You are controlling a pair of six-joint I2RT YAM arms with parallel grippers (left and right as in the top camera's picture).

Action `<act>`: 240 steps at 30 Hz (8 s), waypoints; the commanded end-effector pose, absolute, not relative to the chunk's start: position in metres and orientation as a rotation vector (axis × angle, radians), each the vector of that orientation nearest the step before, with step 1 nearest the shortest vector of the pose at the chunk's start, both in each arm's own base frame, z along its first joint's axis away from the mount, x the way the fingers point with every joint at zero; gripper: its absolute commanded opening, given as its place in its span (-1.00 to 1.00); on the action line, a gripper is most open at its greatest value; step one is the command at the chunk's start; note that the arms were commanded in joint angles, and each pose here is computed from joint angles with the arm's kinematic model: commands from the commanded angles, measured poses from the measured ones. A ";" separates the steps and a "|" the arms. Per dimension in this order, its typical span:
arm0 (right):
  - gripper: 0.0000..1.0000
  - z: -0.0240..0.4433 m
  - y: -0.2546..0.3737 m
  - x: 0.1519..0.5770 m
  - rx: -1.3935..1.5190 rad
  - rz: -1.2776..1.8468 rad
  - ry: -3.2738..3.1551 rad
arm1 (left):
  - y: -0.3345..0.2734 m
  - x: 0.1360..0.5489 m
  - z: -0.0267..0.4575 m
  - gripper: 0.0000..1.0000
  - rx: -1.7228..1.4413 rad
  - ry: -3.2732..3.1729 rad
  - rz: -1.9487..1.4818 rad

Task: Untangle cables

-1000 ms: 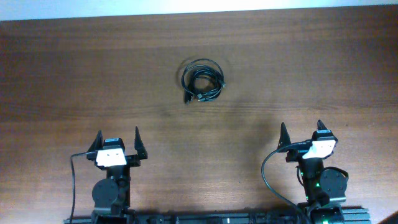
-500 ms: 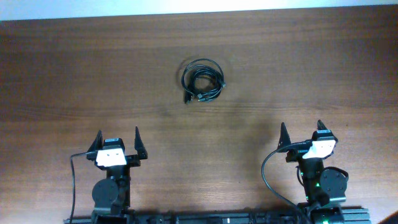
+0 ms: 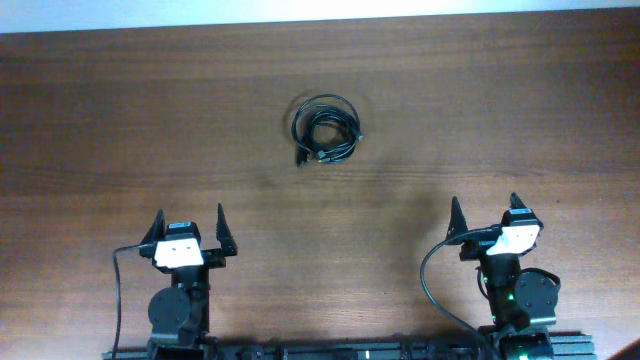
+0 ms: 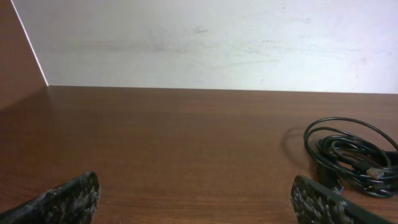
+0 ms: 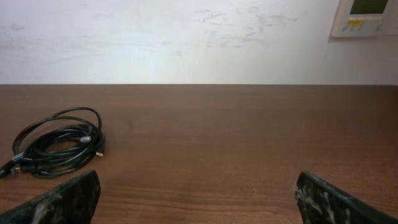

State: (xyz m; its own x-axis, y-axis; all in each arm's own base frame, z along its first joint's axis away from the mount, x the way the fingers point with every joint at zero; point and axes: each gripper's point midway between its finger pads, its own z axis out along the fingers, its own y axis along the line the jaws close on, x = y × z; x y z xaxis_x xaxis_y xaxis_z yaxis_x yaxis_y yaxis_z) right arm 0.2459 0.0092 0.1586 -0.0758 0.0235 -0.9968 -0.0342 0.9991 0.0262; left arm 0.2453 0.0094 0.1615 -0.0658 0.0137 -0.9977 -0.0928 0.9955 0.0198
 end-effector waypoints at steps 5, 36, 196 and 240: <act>0.95 0.155 0.009 0.246 -0.003 0.047 1.652 | 0.010 0.245 0.160 0.97 -0.047 1.635 0.098; 0.95 0.155 0.009 0.246 -0.003 0.047 1.652 | 0.010 0.245 0.160 0.97 -0.047 1.635 0.098; 0.95 0.155 0.009 0.246 -0.003 0.047 1.652 | -0.208 0.456 0.326 -1.00 0.082 2.278 -2.220; 0.96 0.155 0.009 0.246 -0.003 0.047 1.652 | -0.087 0.558 0.255 -1.00 -0.135 2.478 -0.266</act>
State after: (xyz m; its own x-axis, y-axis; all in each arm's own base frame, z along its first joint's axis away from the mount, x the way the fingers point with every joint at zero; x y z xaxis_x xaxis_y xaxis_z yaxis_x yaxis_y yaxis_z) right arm 0.2460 0.0093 0.1584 -0.0758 0.0235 -0.9968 -0.0346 0.9991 0.0262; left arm 0.5633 -0.1174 0.2739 -0.8068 -0.2719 -0.5245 0.0511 0.8523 -0.5205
